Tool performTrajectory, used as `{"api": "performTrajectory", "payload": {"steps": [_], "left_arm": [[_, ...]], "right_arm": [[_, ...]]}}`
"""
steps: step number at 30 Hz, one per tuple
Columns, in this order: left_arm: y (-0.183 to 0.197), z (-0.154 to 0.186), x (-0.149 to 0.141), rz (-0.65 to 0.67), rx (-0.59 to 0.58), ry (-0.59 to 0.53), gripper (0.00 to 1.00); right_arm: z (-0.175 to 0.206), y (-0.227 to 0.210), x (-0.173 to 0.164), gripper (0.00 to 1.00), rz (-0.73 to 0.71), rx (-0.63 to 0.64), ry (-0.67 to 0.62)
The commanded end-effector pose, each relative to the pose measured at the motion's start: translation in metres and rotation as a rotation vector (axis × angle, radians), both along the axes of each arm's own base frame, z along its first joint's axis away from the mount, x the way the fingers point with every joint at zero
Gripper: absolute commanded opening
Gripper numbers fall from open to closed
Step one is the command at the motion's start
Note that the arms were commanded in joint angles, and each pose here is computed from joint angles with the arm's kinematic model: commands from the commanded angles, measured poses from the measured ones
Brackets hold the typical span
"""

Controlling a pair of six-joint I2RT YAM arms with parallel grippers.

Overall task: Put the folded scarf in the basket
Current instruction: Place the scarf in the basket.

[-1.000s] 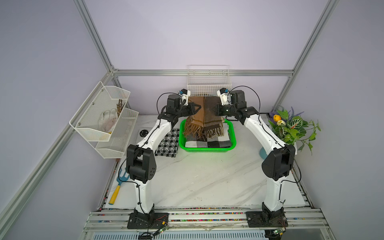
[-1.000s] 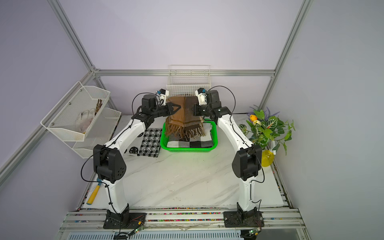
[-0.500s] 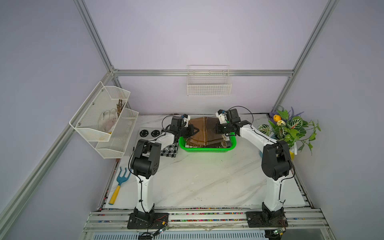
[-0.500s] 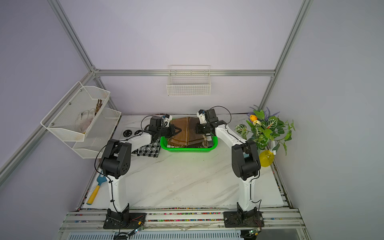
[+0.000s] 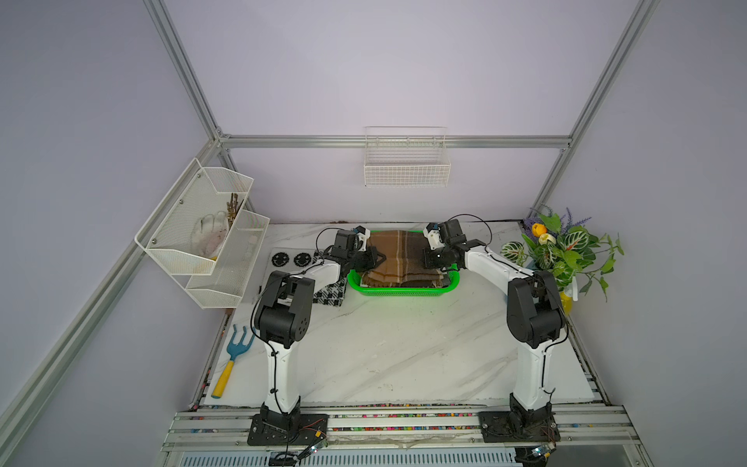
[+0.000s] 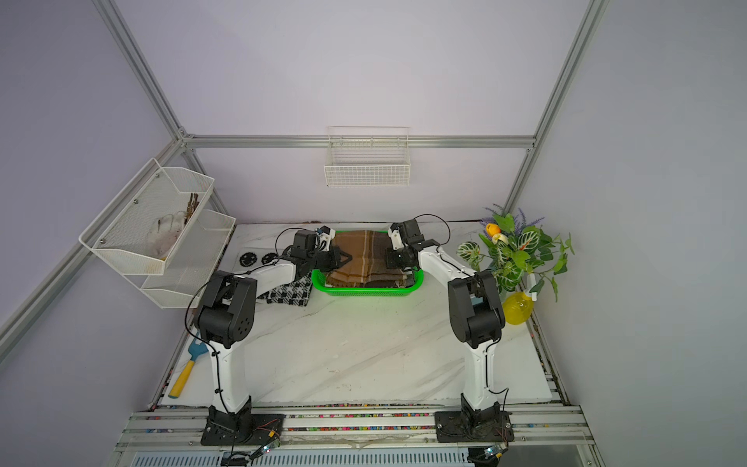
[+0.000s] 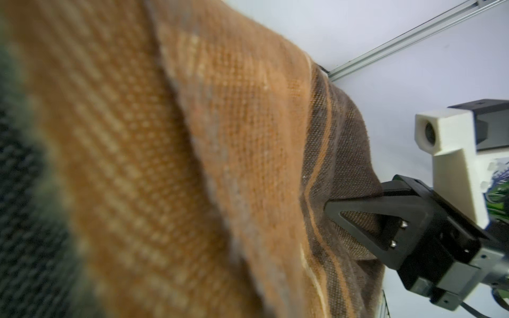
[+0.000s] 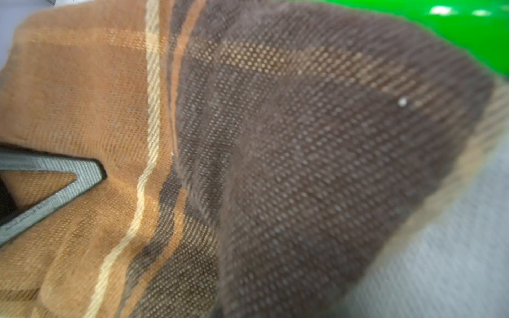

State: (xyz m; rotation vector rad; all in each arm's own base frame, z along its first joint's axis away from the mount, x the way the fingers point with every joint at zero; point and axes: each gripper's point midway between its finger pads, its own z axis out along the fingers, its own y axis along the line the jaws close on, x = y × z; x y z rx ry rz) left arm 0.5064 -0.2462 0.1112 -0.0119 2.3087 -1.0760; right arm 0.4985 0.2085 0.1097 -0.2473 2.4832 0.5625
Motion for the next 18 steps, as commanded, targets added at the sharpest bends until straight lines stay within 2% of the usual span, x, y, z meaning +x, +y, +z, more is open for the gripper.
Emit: {"api": "performTrajectory", "payload": {"steps": [1, 6, 7, 8, 10, 16, 18], "left_arm": [[0.014, -0.012, -0.006, 0.023, 0.096, 0.018, 0.04], [0.014, -0.012, -0.008, 0.022, 0.098, 0.023, 0.1], [0.015, -0.009, -0.009, 0.027, 0.1, 0.018, 0.15], [0.017, -0.006, -0.01, 0.033, 0.109, 0.012, 0.24], [0.019, 0.002, -0.012, 0.029, 0.114, 0.0, 0.26], [0.022, 0.029, -0.017, 0.044, 0.109, -0.039, 0.42], [0.025, 0.036, -0.019, 0.048, 0.118, -0.048, 0.44]], "right_arm": [[-0.019, -0.018, -0.001, 0.18, -0.043, -0.071, 0.031], [-0.01, -0.019, 0.0, 0.29, -0.052, -0.072, 0.012], [-0.005, -0.021, -0.001, 0.33, -0.06, -0.076, 0.002], [0.0, -0.022, -0.002, 0.37, -0.064, -0.076, -0.004], [0.01, -0.026, -0.004, 0.42, -0.081, -0.077, -0.02], [0.029, -0.038, -0.007, 0.47, -0.131, -0.111, -0.06], [0.038, -0.041, -0.008, 0.48, -0.144, -0.112, -0.088]]}}
